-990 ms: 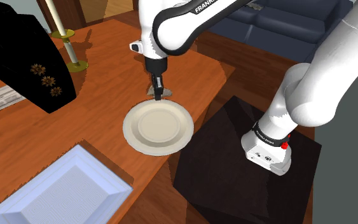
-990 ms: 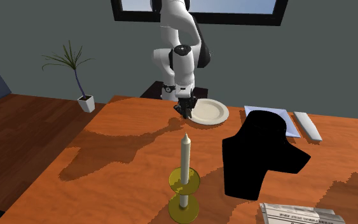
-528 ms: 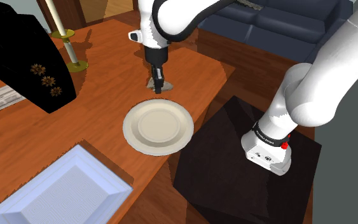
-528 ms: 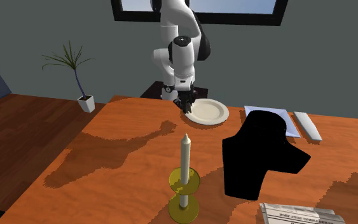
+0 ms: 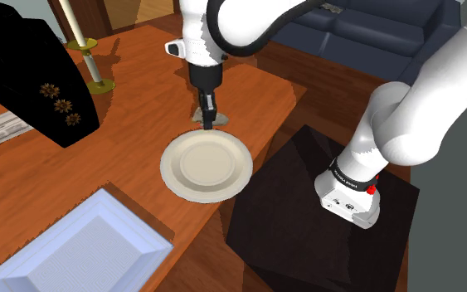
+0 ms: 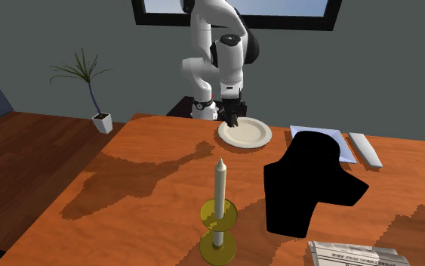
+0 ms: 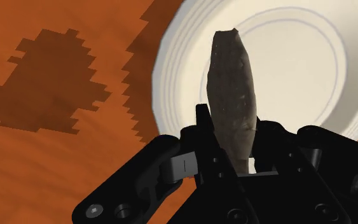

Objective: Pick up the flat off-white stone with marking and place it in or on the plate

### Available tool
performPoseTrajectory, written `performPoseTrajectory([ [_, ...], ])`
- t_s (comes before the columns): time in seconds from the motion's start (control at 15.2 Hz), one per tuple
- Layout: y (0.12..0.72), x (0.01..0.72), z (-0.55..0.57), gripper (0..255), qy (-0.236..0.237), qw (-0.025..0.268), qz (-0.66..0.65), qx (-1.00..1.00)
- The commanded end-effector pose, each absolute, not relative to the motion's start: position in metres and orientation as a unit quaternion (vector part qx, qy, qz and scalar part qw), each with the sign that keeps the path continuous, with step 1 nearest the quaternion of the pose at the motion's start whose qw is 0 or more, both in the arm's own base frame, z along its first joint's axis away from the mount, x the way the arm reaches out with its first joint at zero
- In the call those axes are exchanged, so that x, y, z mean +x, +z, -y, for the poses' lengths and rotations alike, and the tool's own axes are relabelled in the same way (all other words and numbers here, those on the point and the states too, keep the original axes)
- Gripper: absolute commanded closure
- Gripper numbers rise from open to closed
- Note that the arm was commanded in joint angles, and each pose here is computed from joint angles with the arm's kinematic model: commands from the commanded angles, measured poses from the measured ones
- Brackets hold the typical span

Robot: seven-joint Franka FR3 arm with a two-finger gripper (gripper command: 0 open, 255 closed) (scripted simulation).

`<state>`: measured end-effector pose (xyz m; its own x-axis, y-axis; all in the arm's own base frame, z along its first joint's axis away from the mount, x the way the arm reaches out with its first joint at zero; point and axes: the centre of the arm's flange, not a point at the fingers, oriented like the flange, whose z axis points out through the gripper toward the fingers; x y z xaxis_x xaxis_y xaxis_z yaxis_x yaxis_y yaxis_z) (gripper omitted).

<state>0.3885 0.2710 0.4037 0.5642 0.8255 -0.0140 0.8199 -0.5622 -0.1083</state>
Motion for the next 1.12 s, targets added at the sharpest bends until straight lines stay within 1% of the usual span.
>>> performPoseTrajectory([
  [0.0, 0.402, 0.368, -0.287, 255, 0.031, 0.045, 0.465, -0.884],
  [0.26, 0.400, 0.331, -0.317, 255, 0.031, 0.045, 0.465, -0.884],
  [1.06, 0.335, 0.331, -0.317, 255, 0.031, 0.045, 0.465, -0.884],
])
